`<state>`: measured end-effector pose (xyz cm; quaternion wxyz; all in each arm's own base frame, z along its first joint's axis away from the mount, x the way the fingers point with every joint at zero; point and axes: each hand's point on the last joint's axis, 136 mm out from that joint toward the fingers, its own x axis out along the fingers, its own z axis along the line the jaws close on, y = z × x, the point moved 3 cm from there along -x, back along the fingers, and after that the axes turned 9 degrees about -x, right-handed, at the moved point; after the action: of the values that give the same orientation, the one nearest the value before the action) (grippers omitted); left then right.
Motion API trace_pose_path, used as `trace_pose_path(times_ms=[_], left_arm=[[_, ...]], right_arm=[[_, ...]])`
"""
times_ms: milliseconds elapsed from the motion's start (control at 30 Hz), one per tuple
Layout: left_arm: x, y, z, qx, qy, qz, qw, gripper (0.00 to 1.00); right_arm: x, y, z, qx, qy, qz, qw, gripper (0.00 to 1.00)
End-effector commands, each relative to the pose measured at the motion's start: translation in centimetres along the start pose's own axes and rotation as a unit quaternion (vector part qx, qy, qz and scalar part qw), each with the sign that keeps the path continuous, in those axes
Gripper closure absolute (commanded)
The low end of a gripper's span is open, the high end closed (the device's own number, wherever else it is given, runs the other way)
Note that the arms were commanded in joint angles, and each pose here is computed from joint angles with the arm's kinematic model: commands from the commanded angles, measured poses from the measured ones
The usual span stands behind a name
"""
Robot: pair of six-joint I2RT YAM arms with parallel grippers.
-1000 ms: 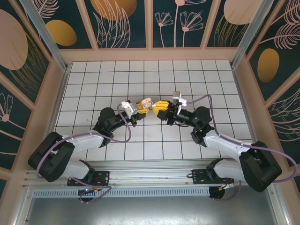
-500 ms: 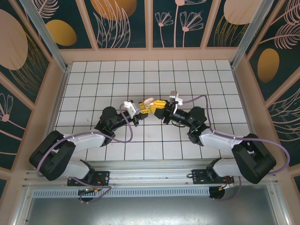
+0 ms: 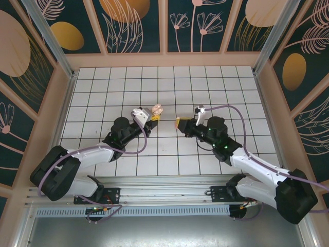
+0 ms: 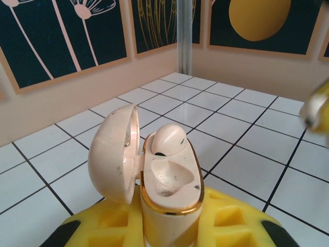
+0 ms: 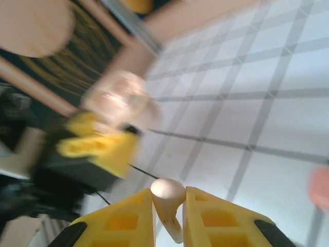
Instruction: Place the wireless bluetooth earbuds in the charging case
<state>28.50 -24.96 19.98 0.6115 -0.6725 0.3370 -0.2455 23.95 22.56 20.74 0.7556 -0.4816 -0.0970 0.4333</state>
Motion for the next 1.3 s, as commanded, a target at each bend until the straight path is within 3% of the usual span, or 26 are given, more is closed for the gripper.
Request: trace_pose_path(times_ms=[0, 133, 333, 733, 967, 1267], left_arm=[[-0.4, -0.1, 0.0, -0.010, -0.007, -0.003, 1.000, 0.90], [-0.3, -0.1, -0.1, -0.010, -0.004, -0.001, 1.000, 0.90], [-0.3, -0.1, 0.0, -0.009, -0.009, 0.001, 1.000, 0.89], [-0.2, -0.2, 0.3, -0.004, -0.017, 0.006, 1.000, 0.89], [-0.1, -0.2, 0.3, -0.003, -0.019, 0.008, 1.000, 0.89], [-0.1, -0.4, 0.4, 0.002, -0.024, 0.009, 1.000, 0.89]], right_arm=[[-1.4, 4.0, -4.9, 0.081, 0.159, 0.093, 0.980, 0.82], [-2.1, 6.6, -7.3, 0.113, 0.228, 0.148, 0.956, 0.82], [-2.1, 9.0, -8.9, 0.121, 0.271, 0.200, 0.934, 0.82], [-1.8, 12.3, -10.7, 0.130, 0.306, 0.257, 0.907, 0.81], [-1.8, 13.2, -10.9, 0.132, 0.313, 0.288, 0.895, 0.79], [-1.4, 11.4, -10.2, 0.110, 0.316, 0.307, 0.891, 0.66]])
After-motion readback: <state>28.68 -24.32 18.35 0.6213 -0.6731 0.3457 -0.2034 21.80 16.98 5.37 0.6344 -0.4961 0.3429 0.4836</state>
